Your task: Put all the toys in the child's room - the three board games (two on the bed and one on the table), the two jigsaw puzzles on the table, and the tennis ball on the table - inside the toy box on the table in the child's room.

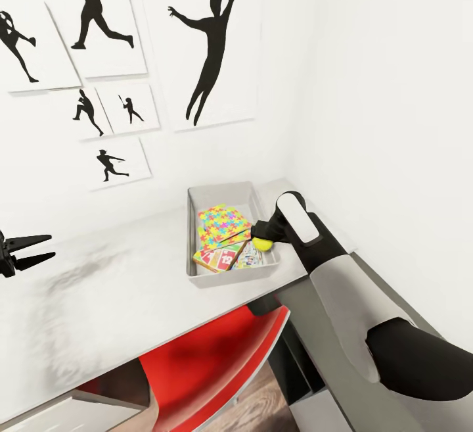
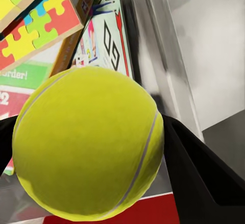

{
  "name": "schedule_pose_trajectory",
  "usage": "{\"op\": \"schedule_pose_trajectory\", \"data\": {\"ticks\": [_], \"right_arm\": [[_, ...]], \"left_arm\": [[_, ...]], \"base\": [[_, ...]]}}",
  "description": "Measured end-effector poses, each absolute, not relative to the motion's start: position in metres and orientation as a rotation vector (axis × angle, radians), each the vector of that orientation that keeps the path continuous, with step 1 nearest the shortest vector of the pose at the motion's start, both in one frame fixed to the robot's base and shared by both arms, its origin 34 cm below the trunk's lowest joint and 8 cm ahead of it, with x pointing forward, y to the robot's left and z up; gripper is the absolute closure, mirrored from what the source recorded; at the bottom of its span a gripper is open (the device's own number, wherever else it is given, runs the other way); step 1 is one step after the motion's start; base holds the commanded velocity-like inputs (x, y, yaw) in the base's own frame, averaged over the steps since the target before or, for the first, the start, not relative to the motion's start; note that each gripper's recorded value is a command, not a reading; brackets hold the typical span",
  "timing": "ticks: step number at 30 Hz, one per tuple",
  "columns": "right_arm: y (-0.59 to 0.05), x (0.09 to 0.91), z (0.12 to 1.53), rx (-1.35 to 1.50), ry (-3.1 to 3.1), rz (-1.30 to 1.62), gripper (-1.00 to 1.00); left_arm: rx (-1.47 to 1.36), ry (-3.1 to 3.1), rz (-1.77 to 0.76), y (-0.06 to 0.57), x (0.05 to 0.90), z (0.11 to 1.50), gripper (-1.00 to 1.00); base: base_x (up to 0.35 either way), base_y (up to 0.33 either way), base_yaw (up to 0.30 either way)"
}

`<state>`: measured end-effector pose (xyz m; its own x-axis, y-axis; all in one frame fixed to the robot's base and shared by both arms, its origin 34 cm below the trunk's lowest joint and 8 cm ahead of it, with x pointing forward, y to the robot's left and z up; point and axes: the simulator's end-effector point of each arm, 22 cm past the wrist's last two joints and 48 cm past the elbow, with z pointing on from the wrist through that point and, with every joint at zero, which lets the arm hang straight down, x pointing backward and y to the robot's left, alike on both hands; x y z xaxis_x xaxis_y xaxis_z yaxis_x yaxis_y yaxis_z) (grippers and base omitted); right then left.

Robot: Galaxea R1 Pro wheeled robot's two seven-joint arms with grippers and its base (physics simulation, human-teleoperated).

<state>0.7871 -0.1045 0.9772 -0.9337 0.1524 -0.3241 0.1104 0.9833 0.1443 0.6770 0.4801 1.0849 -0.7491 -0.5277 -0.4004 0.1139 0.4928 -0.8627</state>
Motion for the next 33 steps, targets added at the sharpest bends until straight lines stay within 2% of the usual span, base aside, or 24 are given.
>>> {"op": "schedule_pose_trajectory", "data": {"ticks": [3,4,33], "right_arm": [[-0.104,0.787,0.977,0.191,2.789,0.177,1.00],[-0.104,0.787,0.977,0.191,2.789,0.177,-1.00],[-0.102,0.801,1.011,0.195,2.700,0.222,-1.00]], "left_arm": [[-0.339,2.090,-1.274,0.480,0.677,1.084,-1.00],[-0.339,2.090,-1.274,0.480,0.677,1.085,-1.00],[-0.336,2.070,-1.258,0.490,0.676,1.100,-1.00]], "base": [[-0.001,0.001,0.000],[0.000,0.000,0.000],[0.000,0.000,-0.014]]}}
